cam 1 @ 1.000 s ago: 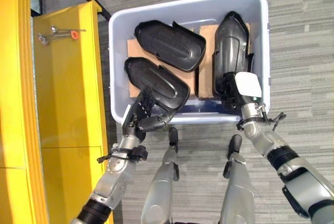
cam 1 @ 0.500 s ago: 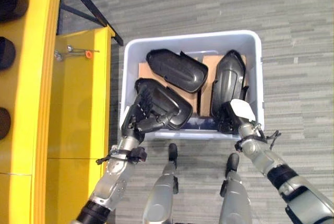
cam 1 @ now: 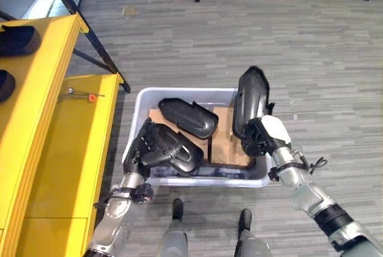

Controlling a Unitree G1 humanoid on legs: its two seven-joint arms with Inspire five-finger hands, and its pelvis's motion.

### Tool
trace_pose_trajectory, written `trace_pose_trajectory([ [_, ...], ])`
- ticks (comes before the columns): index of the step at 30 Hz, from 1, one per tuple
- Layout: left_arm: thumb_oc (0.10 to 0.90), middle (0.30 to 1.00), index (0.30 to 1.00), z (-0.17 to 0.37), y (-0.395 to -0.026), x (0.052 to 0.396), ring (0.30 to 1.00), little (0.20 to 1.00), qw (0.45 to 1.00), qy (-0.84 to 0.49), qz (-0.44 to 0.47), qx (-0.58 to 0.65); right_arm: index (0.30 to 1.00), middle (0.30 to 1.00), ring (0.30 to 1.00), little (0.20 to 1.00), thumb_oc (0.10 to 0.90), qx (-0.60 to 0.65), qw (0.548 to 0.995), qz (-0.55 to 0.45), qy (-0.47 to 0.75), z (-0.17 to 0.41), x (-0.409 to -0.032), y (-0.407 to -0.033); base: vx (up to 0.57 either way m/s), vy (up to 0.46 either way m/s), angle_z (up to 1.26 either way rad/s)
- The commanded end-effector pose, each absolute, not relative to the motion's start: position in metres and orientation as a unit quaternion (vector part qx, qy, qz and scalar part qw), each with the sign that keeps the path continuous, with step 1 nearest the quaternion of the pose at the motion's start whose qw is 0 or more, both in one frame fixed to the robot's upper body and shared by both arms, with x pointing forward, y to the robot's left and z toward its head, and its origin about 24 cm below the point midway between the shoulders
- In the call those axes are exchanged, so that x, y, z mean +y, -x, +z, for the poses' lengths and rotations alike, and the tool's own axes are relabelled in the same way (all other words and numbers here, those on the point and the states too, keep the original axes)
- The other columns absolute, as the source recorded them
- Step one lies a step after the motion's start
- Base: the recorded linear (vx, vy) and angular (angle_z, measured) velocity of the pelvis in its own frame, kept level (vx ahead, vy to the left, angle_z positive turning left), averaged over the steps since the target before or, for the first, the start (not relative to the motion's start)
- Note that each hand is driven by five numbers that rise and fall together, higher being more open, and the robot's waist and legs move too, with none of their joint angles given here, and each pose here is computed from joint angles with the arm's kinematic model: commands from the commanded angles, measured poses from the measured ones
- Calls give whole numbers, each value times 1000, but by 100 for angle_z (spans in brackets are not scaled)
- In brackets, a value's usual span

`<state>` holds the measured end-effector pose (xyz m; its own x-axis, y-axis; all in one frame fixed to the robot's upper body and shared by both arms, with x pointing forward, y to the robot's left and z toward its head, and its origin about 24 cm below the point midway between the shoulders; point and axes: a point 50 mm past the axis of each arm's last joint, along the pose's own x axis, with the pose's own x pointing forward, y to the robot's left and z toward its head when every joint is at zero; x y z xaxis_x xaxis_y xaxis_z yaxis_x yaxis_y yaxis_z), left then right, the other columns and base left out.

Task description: Move parts from the plastic box to the shelf.

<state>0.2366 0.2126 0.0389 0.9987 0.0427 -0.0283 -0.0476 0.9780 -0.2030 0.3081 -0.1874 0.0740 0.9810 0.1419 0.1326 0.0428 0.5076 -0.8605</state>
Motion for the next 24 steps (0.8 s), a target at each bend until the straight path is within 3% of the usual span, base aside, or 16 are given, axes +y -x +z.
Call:
trace_pose_trajectory([
  [1, 900, 1000, 1000, 55, -242, 216, 1000, 1000, 996, 74, 2, -43, 300, 300, 300, 300, 400, -207, 848, 29, 487, 114, -175, -311, 35, 9, -2],
  [24, 900, 1000, 1000, 43, -233, 215, 1000, 1000, 995, 90, 33, -21, 300, 300, 300, 300, 400, -293, 825, 50, 480, 154, -168, -291, -1, -17, 0],
])
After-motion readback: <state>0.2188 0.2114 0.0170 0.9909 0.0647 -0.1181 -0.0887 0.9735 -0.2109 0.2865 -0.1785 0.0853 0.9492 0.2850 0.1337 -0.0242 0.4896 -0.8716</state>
